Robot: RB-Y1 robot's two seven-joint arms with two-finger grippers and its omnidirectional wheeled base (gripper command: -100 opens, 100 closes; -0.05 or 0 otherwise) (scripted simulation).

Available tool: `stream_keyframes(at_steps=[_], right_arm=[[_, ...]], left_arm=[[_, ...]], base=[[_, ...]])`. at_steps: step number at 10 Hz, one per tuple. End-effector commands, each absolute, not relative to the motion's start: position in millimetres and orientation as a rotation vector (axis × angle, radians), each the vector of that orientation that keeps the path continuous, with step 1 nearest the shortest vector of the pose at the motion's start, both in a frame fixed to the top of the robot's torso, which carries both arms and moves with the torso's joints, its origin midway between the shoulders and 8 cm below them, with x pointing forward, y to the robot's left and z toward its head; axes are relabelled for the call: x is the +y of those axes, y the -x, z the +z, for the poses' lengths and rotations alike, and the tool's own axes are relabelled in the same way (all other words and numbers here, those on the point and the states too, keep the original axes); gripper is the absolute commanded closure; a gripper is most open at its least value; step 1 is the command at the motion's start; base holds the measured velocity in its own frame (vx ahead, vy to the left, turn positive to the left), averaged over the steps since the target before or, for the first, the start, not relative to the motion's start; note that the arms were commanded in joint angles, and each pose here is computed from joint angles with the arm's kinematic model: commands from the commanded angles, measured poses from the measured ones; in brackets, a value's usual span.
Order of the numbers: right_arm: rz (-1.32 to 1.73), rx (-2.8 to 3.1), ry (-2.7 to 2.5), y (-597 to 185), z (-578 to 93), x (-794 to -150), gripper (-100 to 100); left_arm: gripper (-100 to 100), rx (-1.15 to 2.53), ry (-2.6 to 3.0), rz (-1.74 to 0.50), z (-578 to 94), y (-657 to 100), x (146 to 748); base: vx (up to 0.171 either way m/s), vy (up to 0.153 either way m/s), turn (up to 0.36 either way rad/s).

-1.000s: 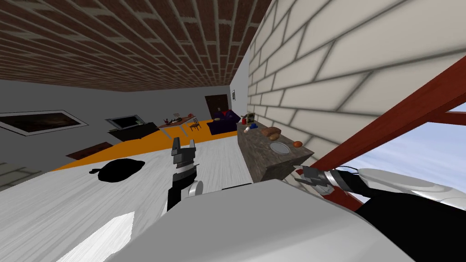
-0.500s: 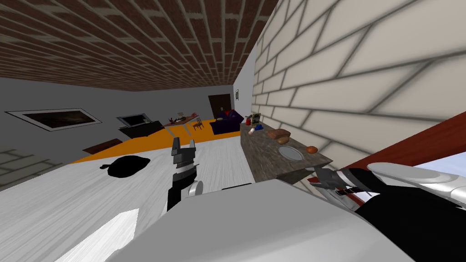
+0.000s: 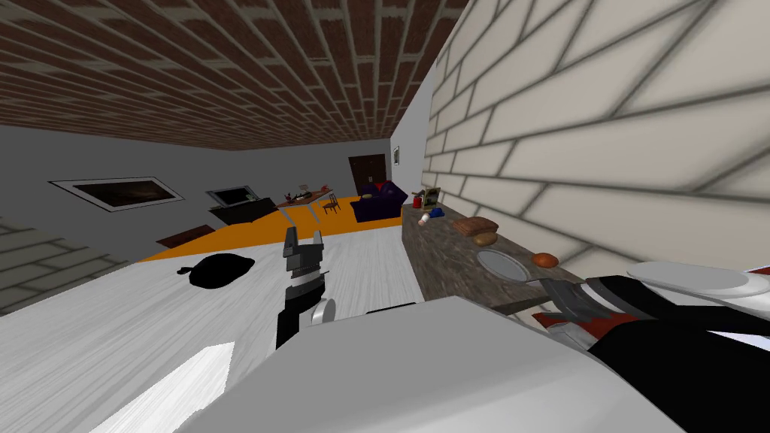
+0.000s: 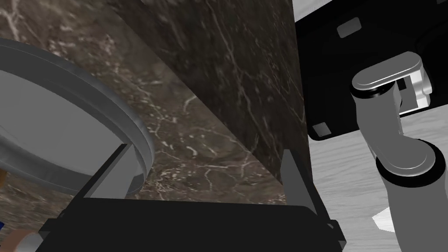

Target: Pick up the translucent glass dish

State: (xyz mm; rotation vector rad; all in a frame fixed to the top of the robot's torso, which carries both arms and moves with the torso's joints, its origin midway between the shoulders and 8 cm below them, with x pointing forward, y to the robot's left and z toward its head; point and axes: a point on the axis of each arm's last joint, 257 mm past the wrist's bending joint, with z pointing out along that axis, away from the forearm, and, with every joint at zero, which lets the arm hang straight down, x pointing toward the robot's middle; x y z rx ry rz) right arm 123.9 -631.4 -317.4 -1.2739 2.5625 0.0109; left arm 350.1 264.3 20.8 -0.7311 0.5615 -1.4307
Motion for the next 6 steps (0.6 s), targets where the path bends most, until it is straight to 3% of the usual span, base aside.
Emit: stream_keyframes(at_steps=[1,6], right_arm=[[-0.032,2.61,1.339,-111,-312,-654,-100],[-0.053,2.685,1.425,-81,-310,-677,-100]], left_arm=[[0,0.561,0.731,-1.431,21,-350,264],[0,0.562,0.731,-1.431,21,-350,264]], base=[[0.134,0.052,0.11],[0.121,0.024,0.074]])
